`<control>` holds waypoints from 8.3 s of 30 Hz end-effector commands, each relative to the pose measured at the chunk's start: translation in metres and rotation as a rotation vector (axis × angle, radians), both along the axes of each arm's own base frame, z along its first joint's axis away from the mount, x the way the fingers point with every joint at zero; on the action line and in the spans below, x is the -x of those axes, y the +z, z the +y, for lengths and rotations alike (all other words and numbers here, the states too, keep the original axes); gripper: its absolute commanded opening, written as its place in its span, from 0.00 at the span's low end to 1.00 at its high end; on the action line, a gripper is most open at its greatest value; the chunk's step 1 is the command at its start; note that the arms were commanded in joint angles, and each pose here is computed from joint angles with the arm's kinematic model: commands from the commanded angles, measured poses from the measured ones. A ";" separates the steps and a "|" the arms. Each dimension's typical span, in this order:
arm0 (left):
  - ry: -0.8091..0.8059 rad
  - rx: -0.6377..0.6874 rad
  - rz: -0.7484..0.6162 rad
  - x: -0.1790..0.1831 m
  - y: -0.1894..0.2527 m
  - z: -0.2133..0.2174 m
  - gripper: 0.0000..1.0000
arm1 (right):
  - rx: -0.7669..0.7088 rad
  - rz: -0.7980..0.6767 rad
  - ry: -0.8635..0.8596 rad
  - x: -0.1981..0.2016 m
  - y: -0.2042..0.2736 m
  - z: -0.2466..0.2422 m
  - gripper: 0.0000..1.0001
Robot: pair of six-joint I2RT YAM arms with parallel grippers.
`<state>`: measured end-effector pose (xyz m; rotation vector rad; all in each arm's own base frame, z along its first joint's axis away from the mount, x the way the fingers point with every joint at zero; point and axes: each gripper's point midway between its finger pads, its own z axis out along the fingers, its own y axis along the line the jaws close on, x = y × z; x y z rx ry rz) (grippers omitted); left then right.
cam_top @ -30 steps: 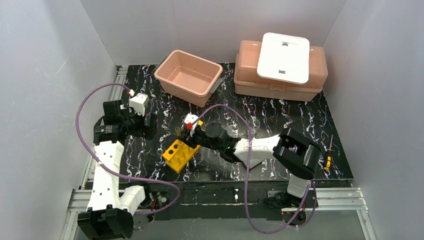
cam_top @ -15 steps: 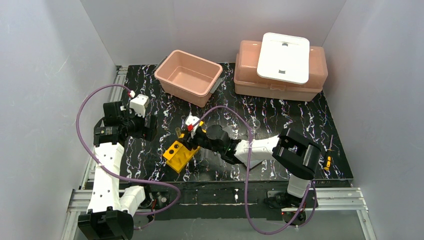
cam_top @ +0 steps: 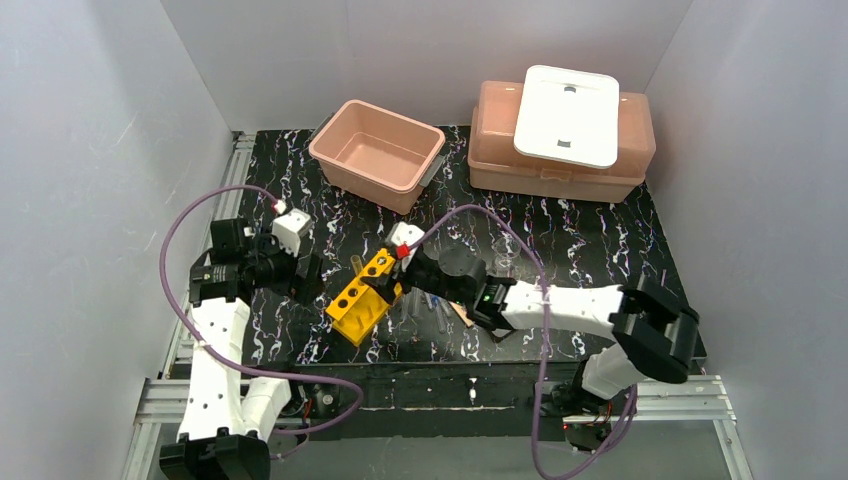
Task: Organize the chemistry lab equipment
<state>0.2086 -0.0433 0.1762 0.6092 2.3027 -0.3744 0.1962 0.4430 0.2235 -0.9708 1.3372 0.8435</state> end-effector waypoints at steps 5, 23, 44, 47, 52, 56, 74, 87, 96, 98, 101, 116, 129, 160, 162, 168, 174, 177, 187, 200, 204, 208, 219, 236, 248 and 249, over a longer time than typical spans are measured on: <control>-0.291 0.054 0.042 0.053 -0.033 -0.029 0.99 | 0.058 0.126 -0.142 0.000 0.000 -0.061 0.81; -0.372 -0.079 -0.124 0.029 -0.083 -0.025 0.99 | 0.304 0.570 -0.319 0.012 -0.102 -0.088 0.57; -0.049 -0.275 -0.190 -0.071 -0.078 0.027 1.00 | 0.317 0.595 -0.373 0.008 -0.117 -0.093 0.54; -0.025 -0.275 -0.199 -0.075 -0.071 0.029 0.99 | 0.327 0.602 -0.373 0.008 -0.119 -0.092 0.53; 0.011 -0.259 -0.187 -0.072 -0.063 0.030 1.00 | 0.354 0.635 -0.371 0.010 -0.129 -0.086 0.49; 0.038 -0.252 -0.162 -0.065 -0.053 0.032 0.99 | 0.360 0.643 -0.347 0.012 -0.131 -0.073 0.47; 0.107 -0.185 -0.163 -0.047 -0.012 0.029 1.00 | 0.438 0.696 -0.381 0.002 -0.166 -0.040 0.45; 0.105 -0.177 -0.167 -0.045 -0.011 0.027 1.00 | 0.478 0.690 -0.414 0.001 -0.180 -0.040 0.46; 0.100 -0.161 -0.173 -0.045 -0.004 0.024 0.99 | 0.531 0.675 -0.445 -0.001 -0.191 -0.046 0.39; 0.096 -0.154 -0.174 -0.045 -0.001 0.023 0.99 | 0.531 0.672 -0.445 -0.002 -0.190 -0.045 0.36; 0.096 -0.139 -0.167 -0.044 0.000 0.021 0.99 | 0.536 0.669 -0.448 -0.003 -0.190 -0.045 0.27; 0.055 -0.059 -0.173 -0.031 0.022 0.004 0.99 | 0.386 0.632 -0.296 0.012 -0.123 -0.036 0.10; -0.378 0.350 -0.312 0.047 0.102 -0.086 1.00 | -0.105 0.471 -0.053 0.035 0.064 -0.039 0.09; -0.708 0.757 -0.396 0.100 0.214 -0.135 0.50 | -0.701 0.238 0.411 0.095 0.262 -0.011 0.01; -0.702 0.759 -0.393 0.101 0.213 -0.135 0.47 | -0.704 0.227 0.405 0.094 0.263 -0.013 0.01; -0.664 0.763 -0.417 0.094 0.218 -0.135 0.37 | -0.699 0.224 0.408 0.096 0.262 -0.013 0.01; -0.594 0.765 -0.453 0.082 0.223 -0.133 0.16 | -0.699 0.218 0.406 0.097 0.261 -0.014 0.01; -0.572 0.762 -0.463 0.078 0.224 -0.132 0.16 | -0.691 0.220 0.414 0.100 0.259 -0.013 0.01; -0.552 0.727 -0.448 0.077 0.215 -0.130 0.00 | -0.598 0.211 0.301 0.084 0.252 -0.019 0.54; -0.577 0.679 -0.446 0.083 0.206 -0.129 0.00 | -0.174 0.184 0.689 0.098 0.239 -0.040 0.76; -0.567 0.683 -0.428 0.082 0.203 -0.129 0.00 | -0.156 0.178 0.732 0.101 0.239 -0.035 0.76; -0.577 0.677 -0.432 0.082 0.200 -0.129 0.00 | -0.145 0.183 0.750 0.102 0.235 -0.027 0.76; -0.601 0.670 -0.388 0.077 0.184 -0.131 0.00 | -0.145 0.193 0.747 0.092 0.238 -0.009 0.71; -0.613 0.641 -0.372 0.075 0.174 -0.132 0.00 | -0.142 0.230 0.815 0.096 0.235 0.013 0.46; -0.560 0.615 -0.395 0.068 0.178 -0.129 0.52 | -0.120 0.224 0.758 0.091 0.226 0.008 0.06; -0.550 0.609 -0.399 0.067 0.179 -0.128 0.76 | -0.119 0.220 0.743 0.090 0.225 0.006 0.06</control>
